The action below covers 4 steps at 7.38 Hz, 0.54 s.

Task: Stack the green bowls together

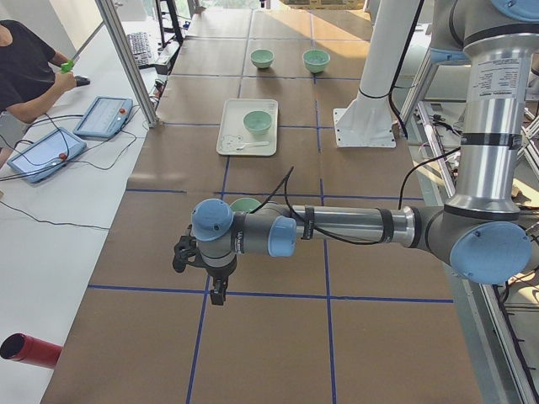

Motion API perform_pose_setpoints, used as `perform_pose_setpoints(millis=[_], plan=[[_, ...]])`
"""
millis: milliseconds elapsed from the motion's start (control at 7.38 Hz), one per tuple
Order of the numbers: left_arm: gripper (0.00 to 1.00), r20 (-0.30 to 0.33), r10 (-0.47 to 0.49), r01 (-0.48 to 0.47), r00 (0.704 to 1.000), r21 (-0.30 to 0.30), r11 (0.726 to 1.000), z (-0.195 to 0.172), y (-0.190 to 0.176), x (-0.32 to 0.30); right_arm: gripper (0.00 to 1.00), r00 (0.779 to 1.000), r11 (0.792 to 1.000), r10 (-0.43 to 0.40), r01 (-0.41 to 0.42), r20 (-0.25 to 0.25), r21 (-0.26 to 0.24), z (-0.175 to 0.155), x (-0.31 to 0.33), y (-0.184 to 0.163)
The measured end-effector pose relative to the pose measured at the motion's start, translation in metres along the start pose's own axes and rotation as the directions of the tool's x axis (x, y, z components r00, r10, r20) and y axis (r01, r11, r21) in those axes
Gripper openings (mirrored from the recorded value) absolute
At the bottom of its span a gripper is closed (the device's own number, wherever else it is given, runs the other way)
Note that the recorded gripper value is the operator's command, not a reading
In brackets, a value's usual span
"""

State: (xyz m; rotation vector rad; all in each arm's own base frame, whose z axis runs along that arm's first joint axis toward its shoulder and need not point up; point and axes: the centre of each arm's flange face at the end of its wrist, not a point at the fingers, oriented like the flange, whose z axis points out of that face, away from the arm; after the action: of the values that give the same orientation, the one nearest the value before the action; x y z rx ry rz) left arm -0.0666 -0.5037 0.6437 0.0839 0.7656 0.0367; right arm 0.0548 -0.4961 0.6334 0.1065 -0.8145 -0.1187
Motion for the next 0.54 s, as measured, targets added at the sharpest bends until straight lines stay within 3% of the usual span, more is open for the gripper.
perform_pose_setpoints(millis=[271,542], plan=[[1.0,0.002,0.008,-0.008,1.0,0.005,1.0,-0.002,-0.002,0.004,1.0,1.0,1.0,0.002,-0.002,0.0,-0.001,0.001,0.001,0.0],[1.0,0.003,0.072,-0.072,0.997,0.051,0.996,-0.005,-0.01,0.021,1.0,1.0,1.0,0.001,-0.001,0.0,0.0,0.001,0.001,0.0]])
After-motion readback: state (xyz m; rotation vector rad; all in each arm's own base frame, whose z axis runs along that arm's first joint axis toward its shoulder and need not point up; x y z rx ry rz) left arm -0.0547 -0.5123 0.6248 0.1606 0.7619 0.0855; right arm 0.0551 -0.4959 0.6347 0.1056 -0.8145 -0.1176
